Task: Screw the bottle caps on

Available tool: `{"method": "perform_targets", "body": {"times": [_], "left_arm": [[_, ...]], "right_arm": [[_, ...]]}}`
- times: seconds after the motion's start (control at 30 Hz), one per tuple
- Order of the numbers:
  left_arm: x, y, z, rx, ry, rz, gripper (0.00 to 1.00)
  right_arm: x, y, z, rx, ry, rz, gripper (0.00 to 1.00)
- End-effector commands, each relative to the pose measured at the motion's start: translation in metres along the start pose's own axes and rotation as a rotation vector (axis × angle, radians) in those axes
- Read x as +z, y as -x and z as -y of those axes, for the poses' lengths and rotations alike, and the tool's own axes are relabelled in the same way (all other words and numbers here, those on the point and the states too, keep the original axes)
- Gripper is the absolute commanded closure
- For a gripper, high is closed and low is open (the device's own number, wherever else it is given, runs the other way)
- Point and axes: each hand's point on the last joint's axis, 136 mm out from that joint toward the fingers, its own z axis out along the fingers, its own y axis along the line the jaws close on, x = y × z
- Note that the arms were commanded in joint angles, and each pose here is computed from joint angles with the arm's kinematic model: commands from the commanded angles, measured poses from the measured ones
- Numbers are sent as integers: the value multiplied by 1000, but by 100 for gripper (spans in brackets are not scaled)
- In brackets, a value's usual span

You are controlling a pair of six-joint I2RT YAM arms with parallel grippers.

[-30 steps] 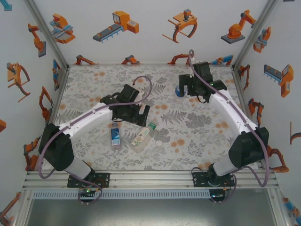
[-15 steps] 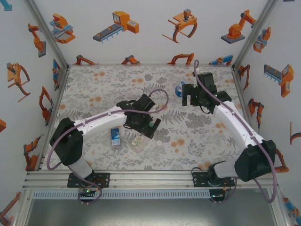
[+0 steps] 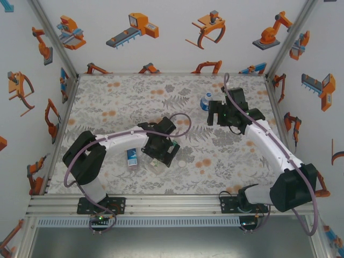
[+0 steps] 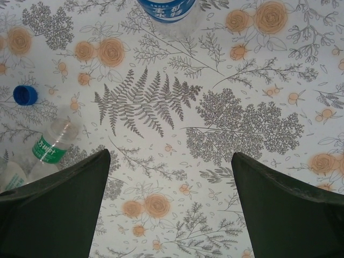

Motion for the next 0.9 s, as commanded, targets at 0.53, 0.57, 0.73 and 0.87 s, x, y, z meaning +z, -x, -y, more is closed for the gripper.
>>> {"method": "perform_targets", "body": {"times": [0.53, 0.57, 0.73, 0.87], "left_arm": [[21, -9, -11, 4, 48, 13, 34], [19, -9, -11, 8, 49, 19, 36], [0, -2, -13, 39, 64, 75, 48], [-26, 11, -10, 92, 61, 147, 56]], "right_arm": [[-14, -7, -2, 53, 31, 4, 19], [-15, -7, -3, 55, 35, 7, 19], [-20, -7, -8, 69, 62, 11, 20], [-24, -10, -12, 83, 82, 10, 22]]}}
